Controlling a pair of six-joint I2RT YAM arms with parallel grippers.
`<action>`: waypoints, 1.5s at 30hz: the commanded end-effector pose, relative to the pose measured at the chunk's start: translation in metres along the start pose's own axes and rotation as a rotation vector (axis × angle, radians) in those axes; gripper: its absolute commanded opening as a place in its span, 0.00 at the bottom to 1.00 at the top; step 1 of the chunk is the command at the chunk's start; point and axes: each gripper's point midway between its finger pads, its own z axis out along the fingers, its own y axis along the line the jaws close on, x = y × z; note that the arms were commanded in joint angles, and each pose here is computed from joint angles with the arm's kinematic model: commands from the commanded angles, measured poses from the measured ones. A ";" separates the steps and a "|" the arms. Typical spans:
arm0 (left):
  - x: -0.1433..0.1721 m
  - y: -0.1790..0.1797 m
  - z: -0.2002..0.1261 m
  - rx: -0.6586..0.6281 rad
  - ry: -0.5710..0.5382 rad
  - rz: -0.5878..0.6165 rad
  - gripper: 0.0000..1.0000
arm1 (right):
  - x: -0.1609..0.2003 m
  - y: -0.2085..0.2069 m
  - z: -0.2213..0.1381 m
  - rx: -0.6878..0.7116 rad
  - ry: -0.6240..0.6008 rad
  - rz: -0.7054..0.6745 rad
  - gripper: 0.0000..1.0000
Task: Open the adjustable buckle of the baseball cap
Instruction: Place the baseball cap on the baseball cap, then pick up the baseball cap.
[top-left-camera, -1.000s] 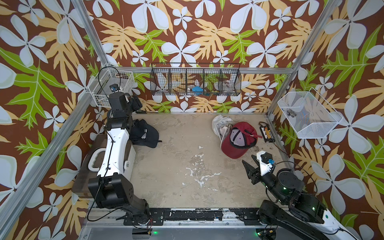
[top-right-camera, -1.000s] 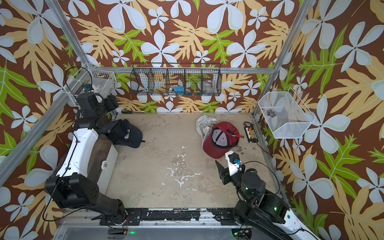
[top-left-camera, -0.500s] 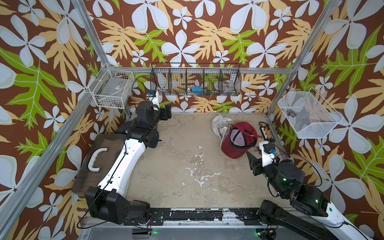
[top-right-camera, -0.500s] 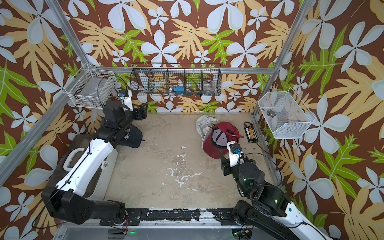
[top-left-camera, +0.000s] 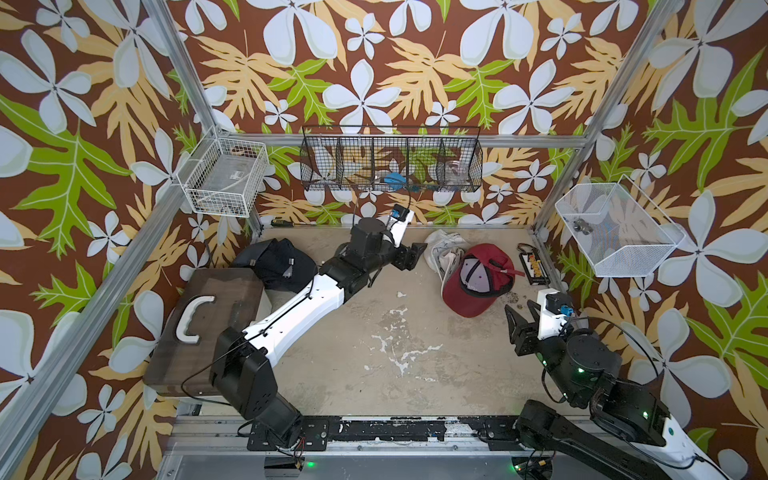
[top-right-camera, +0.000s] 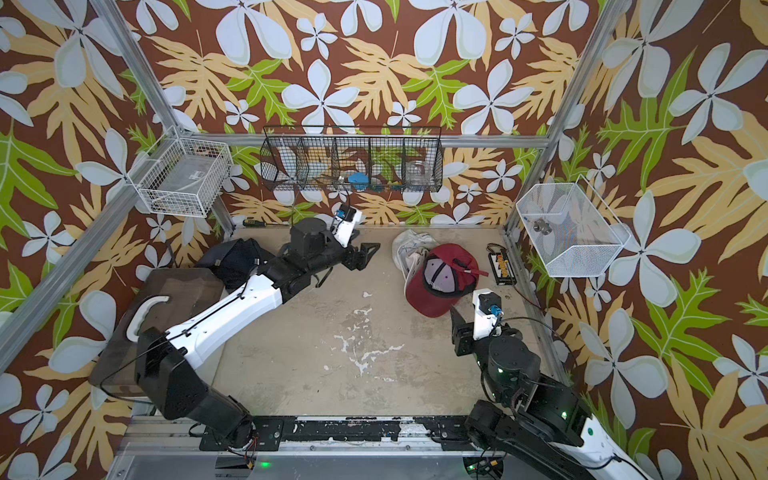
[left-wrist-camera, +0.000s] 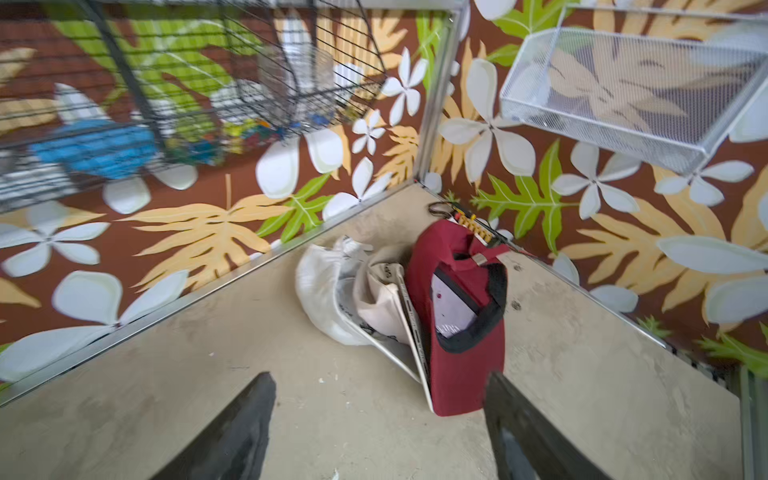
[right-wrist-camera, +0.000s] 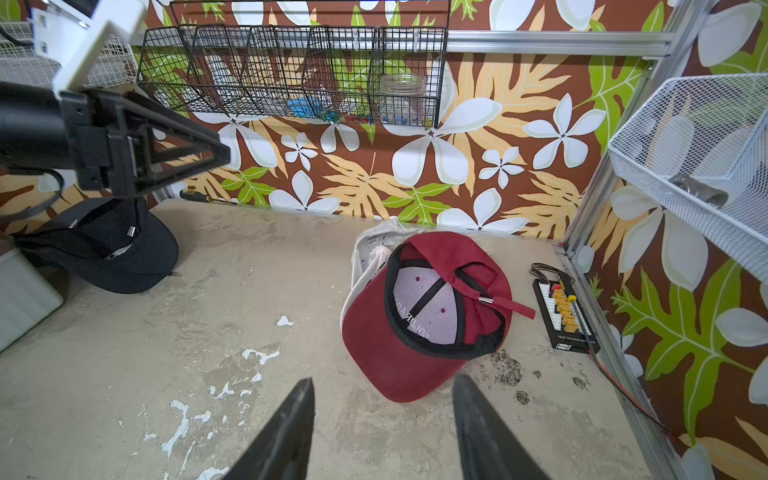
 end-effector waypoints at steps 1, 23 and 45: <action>-0.003 -0.017 0.017 0.062 -0.024 0.007 0.80 | 0.006 -0.003 -0.002 0.005 0.002 0.026 0.55; 0.051 -0.059 0.132 0.157 0.085 0.016 0.80 | 0.026 -0.004 0.002 0.001 -0.015 0.032 0.55; 0.072 -0.061 0.193 0.160 0.100 0.008 0.79 | 0.026 -0.005 0.001 0.002 -0.020 0.034 0.55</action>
